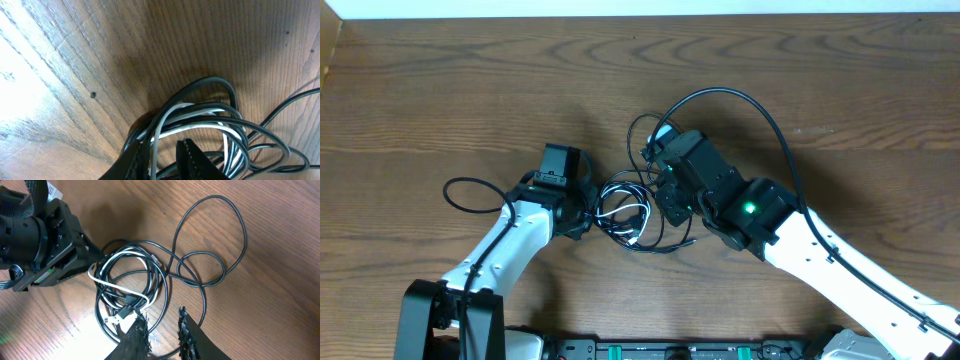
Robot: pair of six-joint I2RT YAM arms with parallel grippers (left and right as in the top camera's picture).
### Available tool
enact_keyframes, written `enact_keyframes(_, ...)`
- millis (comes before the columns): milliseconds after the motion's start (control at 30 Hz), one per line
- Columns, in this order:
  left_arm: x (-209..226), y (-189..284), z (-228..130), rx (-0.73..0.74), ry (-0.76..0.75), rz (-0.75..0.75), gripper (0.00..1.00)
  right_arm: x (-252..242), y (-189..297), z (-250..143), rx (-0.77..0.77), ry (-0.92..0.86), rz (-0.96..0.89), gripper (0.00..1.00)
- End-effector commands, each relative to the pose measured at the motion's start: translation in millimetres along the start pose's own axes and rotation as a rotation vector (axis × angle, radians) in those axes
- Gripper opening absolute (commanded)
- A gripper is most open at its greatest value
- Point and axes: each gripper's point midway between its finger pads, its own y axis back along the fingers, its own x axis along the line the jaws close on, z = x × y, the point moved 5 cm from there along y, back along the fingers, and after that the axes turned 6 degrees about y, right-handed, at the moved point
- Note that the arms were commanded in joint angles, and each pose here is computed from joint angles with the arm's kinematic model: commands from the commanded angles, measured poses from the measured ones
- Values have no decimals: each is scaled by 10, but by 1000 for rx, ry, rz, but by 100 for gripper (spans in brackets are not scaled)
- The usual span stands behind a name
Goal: Untangle cables
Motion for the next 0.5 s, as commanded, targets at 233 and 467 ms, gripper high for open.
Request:
enact_keyframes(233, -14, -12, -25, 15, 0, 5, 8, -39, 84, 62, -29, -21, -12, 18)
enact_keyframes(467, -80, 67, 30, -19, -44, -29, 7, -46, 85, 53, -24, -23, -13, 4)
